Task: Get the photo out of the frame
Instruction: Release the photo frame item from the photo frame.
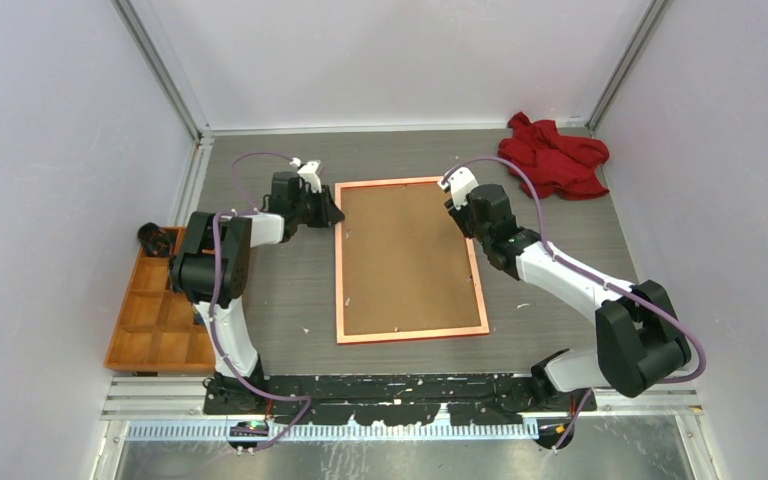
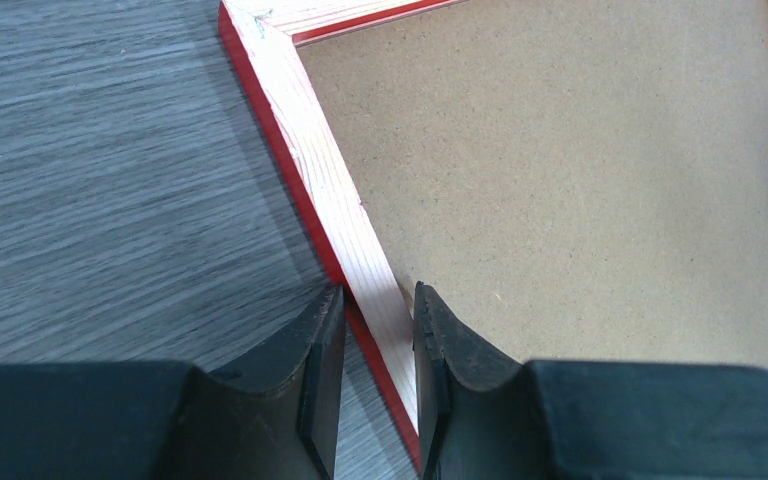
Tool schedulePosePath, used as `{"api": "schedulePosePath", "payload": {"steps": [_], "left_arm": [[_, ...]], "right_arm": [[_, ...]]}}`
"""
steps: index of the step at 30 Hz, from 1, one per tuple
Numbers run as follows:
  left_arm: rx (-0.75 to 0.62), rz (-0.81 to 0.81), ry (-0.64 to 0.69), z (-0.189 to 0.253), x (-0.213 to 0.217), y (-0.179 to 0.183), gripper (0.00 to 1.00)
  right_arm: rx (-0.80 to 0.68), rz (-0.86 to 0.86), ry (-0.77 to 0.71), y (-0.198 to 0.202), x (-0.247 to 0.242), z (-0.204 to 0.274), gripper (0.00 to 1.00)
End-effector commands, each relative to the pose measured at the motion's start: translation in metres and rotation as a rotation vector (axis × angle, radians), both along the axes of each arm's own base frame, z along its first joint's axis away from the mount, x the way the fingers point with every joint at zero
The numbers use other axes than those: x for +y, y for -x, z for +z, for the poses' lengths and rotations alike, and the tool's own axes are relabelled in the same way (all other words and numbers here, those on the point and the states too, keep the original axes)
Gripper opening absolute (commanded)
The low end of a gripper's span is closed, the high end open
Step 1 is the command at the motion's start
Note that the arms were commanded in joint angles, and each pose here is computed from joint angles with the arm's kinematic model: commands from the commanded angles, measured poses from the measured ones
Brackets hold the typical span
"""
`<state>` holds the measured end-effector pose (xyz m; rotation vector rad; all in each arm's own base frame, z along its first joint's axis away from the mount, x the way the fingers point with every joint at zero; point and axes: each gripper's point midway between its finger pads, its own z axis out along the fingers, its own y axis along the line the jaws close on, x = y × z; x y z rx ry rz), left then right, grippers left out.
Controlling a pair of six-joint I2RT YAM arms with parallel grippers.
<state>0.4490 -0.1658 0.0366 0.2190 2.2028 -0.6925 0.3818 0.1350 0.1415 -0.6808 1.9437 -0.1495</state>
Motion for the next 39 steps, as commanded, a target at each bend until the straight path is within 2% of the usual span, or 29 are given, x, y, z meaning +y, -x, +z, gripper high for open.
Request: {"api": "schedulePosePath", "payload": {"steps": [1,39], "left_arm": [[-0.007,-0.065,0.013,0.0066,-0.0060,0.0104,0.22],[-0.005,-0.065,0.016,0.0060,-0.0059,0.0107,0.21]], "right_arm": [[-0.051,-0.004,-0.013,-0.0107,0.0041,0.0186,0.01],[-0.051,-0.034,0.037,-0.0156,0.0006,0.0127,0.01]]}}
